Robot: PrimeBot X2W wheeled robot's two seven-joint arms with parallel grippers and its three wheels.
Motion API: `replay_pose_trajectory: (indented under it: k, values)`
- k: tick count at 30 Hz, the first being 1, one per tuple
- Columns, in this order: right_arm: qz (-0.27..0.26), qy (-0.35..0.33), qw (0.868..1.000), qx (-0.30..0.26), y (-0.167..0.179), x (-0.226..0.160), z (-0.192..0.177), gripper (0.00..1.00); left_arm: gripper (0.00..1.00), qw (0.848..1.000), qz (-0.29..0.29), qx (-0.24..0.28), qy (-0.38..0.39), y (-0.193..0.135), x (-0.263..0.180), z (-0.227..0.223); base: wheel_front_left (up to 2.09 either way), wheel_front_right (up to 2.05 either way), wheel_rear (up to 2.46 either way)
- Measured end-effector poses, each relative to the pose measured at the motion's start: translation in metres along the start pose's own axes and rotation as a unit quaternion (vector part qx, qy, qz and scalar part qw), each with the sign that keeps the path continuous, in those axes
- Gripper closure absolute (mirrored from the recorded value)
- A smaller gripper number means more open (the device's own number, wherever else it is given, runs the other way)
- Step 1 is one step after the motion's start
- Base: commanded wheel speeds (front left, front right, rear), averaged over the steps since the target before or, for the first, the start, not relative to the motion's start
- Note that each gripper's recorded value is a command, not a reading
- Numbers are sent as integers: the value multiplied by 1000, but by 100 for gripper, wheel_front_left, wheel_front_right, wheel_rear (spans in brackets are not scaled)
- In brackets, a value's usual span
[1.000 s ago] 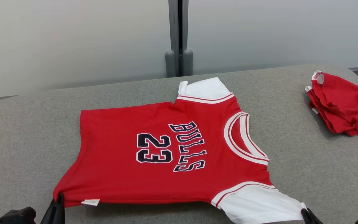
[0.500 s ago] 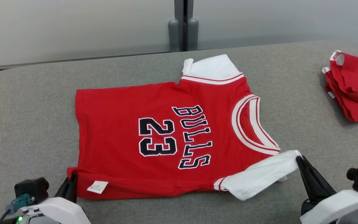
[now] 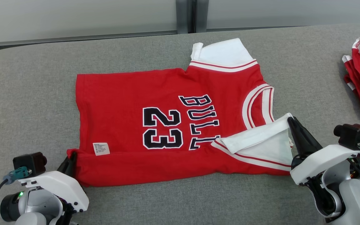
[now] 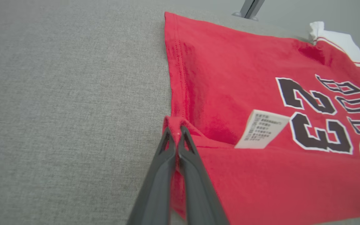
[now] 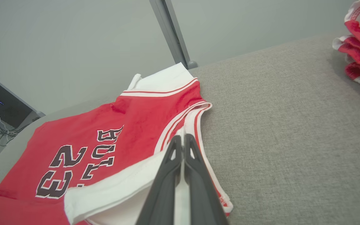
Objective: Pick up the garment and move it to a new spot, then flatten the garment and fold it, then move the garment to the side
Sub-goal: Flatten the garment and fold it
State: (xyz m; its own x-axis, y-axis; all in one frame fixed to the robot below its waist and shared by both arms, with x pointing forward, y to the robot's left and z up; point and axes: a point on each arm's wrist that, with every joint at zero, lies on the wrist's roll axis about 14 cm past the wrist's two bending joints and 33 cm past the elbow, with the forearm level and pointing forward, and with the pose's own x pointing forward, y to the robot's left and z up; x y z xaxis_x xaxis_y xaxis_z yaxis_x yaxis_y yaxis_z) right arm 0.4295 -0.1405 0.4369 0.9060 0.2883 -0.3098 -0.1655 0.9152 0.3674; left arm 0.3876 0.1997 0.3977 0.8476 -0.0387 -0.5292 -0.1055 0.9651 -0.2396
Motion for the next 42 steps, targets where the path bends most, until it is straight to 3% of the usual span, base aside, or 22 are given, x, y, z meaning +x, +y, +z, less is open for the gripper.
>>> replay_pose_trajectory:
  k: [5, 6, 7, 8, 14, 23, 33, 42]
  values:
    - [7, -5, 1000, 4, 0, 15, -4, 100, 100, 1000, -1, -15, 18, 1, 8, -14, 0, 0, 0]
    - [7, -8, 1000, 4, -1, 17, -4, 80, 85, 1000, -2, -20, 18, 1, 9, -15, 0, 0, 0]
    - [8, -15, 1000, 4, -1, 19, -2, 39, 53, 1000, -2, -23, 16, 1, 9, -16, 0, 0, 0]
    - [9, -22, 1000, 6, 0, 21, 0, 0, 0, 1000, -1, -29, 12, 1, 10, -15, 0, 0, 0]
    - [16, -99, 995, -16, 0, 23, 27, 0, 0, 996, 5, -27, -81, 3, 9, 15, 0, 0, 0]
    - [22, -184, 976, -116, 8, 2, 65, 0, 0, 965, 3, 8, -264, -13, -16, 80, 0, 0, 0]
    - [-1, -167, 978, -126, 14, -42, 41, 0, 0, 953, -11, 51, -300, -27, -49, 79, 0, 0, 0]
    - [-19, -149, 982, -114, 15, -69, 27, 0, 0, 960, -28, 67, -270, -31, -61, 51, 0, 0, 0]
